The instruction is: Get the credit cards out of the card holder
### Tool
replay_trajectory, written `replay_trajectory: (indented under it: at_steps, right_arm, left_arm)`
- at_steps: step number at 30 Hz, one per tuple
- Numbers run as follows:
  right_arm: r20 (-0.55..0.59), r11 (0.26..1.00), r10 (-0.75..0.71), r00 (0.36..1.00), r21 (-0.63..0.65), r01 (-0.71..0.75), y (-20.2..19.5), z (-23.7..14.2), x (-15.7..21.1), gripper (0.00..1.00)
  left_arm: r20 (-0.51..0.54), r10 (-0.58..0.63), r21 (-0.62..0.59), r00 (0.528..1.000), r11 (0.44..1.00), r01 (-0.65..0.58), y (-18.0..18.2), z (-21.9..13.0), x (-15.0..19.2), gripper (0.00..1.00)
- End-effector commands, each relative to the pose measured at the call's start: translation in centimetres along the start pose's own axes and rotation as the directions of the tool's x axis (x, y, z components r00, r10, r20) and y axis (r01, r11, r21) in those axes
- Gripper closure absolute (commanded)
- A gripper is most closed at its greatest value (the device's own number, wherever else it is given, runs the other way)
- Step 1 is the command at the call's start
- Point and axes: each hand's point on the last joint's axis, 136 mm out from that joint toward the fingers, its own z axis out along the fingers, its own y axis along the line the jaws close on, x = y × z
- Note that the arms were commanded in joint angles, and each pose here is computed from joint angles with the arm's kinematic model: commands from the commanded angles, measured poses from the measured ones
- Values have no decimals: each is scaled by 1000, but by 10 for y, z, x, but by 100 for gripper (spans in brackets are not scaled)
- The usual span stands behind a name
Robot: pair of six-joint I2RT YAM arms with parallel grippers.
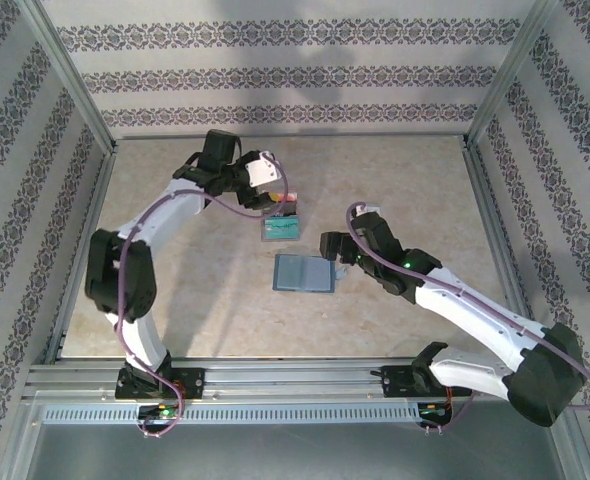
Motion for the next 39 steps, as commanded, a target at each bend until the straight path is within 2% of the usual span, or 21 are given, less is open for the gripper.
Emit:
replay_trajectory:
  at_steps: [1, 4, 7, 10, 12, 14, 20, 22, 26, 32, 35, 39]
  right_arm:
    - [-21, 998, 3, 1000, 70, -1, 1, 2, 3, 7]
    - [-57, 996, -7, 998, 90, 13, 12, 11, 13, 8]
    - [-101, 993, -27, 995, 113, 38, 24, 22, 24, 9]
    - [-146, 990, -50, 988, 124, 69, 36, 34, 35, 10]
    - [-182, 990, -62, 981, 110, 83, 46, 43, 44, 11]
    - [-218, 991, -73, 973, 93, 95, 57, 52, 53, 13]
    - [-301, 985, -118, 946, 88, 151, 78, 75, 78, 14]
    - [-325, 982, -127, 937, 95, 166, 81, 82, 86, 15]
    - [-373, 979, -120, 920, 109, 172, 81, 95, 101, 14]
    - [-408, 979, -113, 906, 112, 173, 83, 106, 113, 17]
    - [-418, 978, -113, 902, 113, 175, 84, 109, 116, 23]
    - [-426, 979, -113, 898, 105, 173, 87, 114, 118, 24]
  left_arm:
    - [36, -82, -128, 996, 988, 86, 11, -12, -6, 11]
    - [54, -181, -210, 982, 959, 189, 10, -29, -1, 2]
    - [77, -287, -287, 955, 911, 297, 7, -47, 9, 1]
    - [119, -395, -380, 911, 829, 409, 6, -65, 23, 1]
    - [164, -469, -464, 868, 740, 487, 10, -79, 37, 1]
    - [211, -555, -544, 805, 618, 568, 13, -93, 56, 1]
    - [334, -697, -644, 635, 323, 693, 2, -124, 102, 1]
    - [361, -721, -643, 591, 267, 718, -5, -129, 113, 1]
    - [402, -747, -621, 529, 202, 758, -24, -133, 127, 1]
    - [441, -745, -606, 500, 164, 779, -38, -138, 139, 1]
    - [441, -751, -606, 491, 154, 781, -41, -138, 142, 1]
    - [431, -758, -608, 490, 157, 778, -44, -135, 145, 1]
